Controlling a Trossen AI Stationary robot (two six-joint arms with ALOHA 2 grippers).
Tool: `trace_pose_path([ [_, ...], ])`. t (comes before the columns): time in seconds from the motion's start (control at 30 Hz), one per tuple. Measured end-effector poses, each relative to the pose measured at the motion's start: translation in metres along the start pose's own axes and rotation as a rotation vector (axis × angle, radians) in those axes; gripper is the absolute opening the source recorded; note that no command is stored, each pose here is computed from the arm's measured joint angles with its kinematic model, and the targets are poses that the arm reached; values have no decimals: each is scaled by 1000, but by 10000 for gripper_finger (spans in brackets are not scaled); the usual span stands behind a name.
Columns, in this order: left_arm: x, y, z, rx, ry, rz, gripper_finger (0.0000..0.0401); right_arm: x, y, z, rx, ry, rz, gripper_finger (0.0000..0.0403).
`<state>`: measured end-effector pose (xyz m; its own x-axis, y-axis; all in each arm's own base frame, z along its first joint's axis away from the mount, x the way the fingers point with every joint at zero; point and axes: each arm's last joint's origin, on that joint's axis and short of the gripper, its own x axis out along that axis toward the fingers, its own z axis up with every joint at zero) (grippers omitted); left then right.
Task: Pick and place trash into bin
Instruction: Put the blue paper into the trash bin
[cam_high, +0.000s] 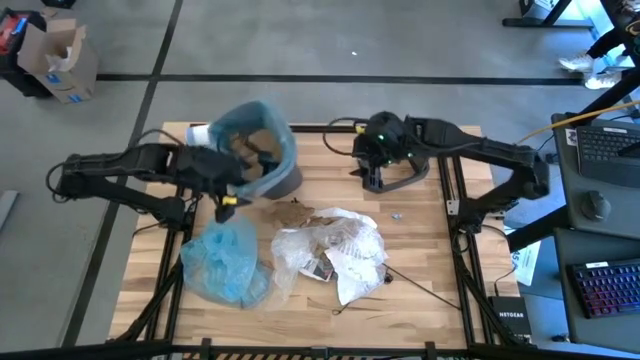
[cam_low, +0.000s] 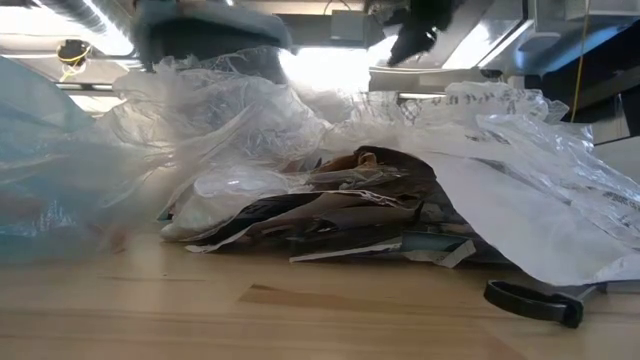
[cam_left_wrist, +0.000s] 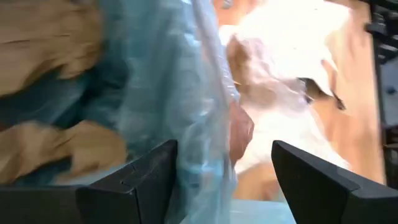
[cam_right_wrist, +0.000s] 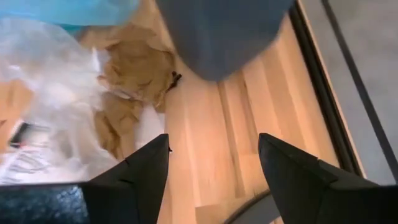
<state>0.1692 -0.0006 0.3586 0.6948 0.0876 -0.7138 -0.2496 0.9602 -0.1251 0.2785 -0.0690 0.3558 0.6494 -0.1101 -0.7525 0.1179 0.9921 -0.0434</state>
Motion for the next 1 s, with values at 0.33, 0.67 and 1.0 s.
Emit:
trace_pose_path([
  [0.33, -3, 5, 13, 10, -59, 108, 253, 7, 1, -18, 37, -52, -41, 239],
  [0.67, -25, 10, 36, 43, -229, 191, 253, 7, 1, -18, 40, -42, -40, 239],
  [1.0, -88, 7, 14, -266, 13, 166, 253, 7, 2, -23, 68, 4, -35, 239],
])
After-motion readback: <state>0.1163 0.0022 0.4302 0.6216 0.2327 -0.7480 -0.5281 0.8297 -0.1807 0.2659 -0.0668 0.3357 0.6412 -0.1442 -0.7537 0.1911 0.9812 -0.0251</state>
